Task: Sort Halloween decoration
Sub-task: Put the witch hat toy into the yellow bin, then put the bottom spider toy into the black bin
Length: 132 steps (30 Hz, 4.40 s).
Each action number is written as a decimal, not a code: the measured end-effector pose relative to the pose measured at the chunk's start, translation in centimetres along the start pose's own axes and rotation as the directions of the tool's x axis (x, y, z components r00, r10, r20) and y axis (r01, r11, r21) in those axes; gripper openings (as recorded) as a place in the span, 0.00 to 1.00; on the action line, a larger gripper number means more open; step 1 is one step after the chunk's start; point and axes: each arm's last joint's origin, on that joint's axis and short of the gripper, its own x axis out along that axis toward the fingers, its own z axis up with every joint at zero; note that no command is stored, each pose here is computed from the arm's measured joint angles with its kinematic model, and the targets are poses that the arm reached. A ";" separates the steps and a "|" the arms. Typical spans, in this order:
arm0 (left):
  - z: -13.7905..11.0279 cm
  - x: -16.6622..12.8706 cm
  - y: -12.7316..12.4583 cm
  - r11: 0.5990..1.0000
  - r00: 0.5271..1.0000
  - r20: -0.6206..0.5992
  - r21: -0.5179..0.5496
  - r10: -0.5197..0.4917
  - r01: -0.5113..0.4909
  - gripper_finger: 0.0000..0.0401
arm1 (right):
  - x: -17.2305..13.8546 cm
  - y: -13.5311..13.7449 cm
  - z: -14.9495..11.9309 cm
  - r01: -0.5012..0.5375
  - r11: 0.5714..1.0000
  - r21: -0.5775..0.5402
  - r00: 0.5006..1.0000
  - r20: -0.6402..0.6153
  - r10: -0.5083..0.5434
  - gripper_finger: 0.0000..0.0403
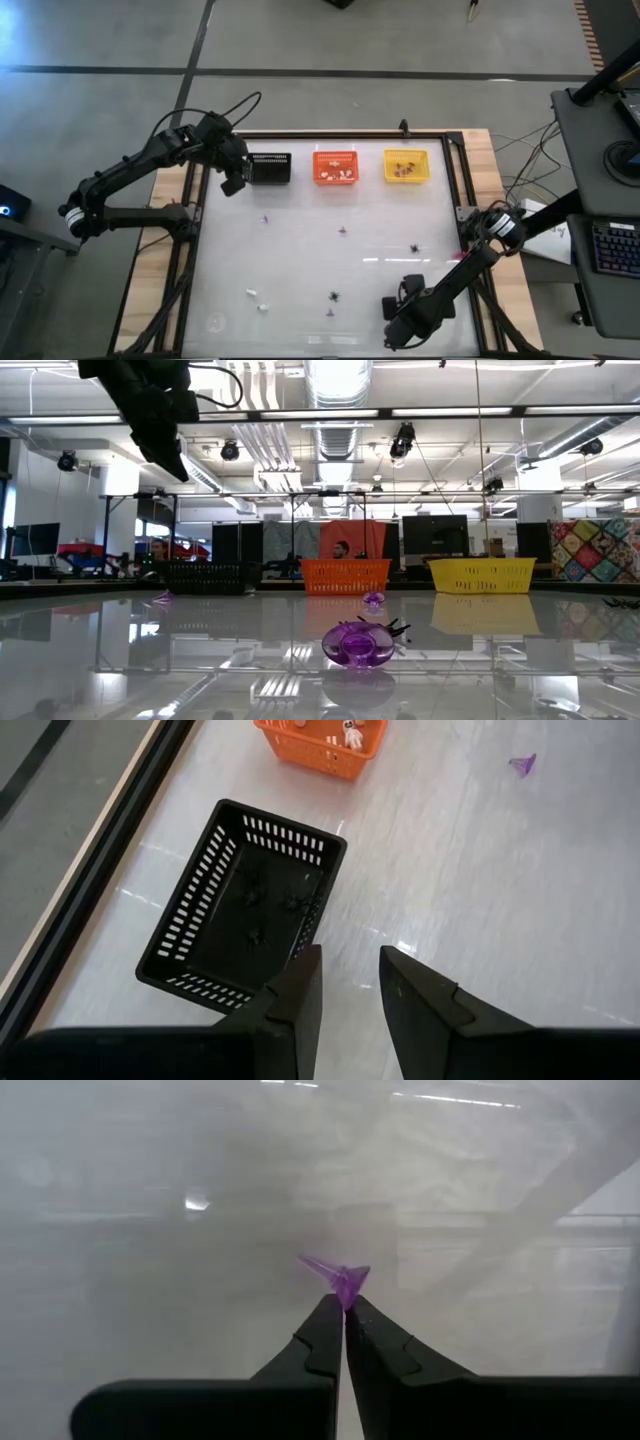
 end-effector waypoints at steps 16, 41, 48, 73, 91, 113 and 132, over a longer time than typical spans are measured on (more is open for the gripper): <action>0.1 0.0 0.0 1.000 1.000 0.008 0.002 0.003 -0.003 0.21 | -3.5 1.7 1.4 -0.094 0.995 0.028 0.990 0.110 0.091 0.02; 0.5 0.1 0.4 0.997 0.997 0.033 0.007 0.075 -0.076 0.21 | -11.7 3.1 20.0 -0.104 0.958 -0.268 0.920 0.341 0.195 0.02; 0.4 0.2 0.6 0.989 0.989 0.009 -0.002 0.146 -0.146 0.21 | -13.2 0.9 27.6 -0.043 0.938 -0.343 0.918 0.358 0.173 0.02; 0.4 0.3 0.6 0.979 0.989 0.003 -0.147 0.146 -0.144 0.21 | -6.2 -5.1 43.8 -0.035 0.849 -0.526 0.974 0.174 0.148 0.02; 0.5 0.2 0.7 0.977 0.988 0.019 -0.155 0.151 -0.146 0.21 | -3.9 -5.9 45.1 -0.096 0.817 -0.569 0.963 0.156 0.221 0.06; 0.3 0.3 0.6 0.972 0.990 -0.005 -0.191 0.141 -0.140 0.21 | -4.9 -6.0 43.6 -0.125 0.861 -0.494 0.964 0.147 0.224 0.29; 0.2 1.0 -3.8 0.979 0.984 -0.050 -0.118 -0.172 0.165 0.21 | -7.5 -3.7 38.4 -0.231 0.881 -0.413 0.936 0.152 0.316 0.32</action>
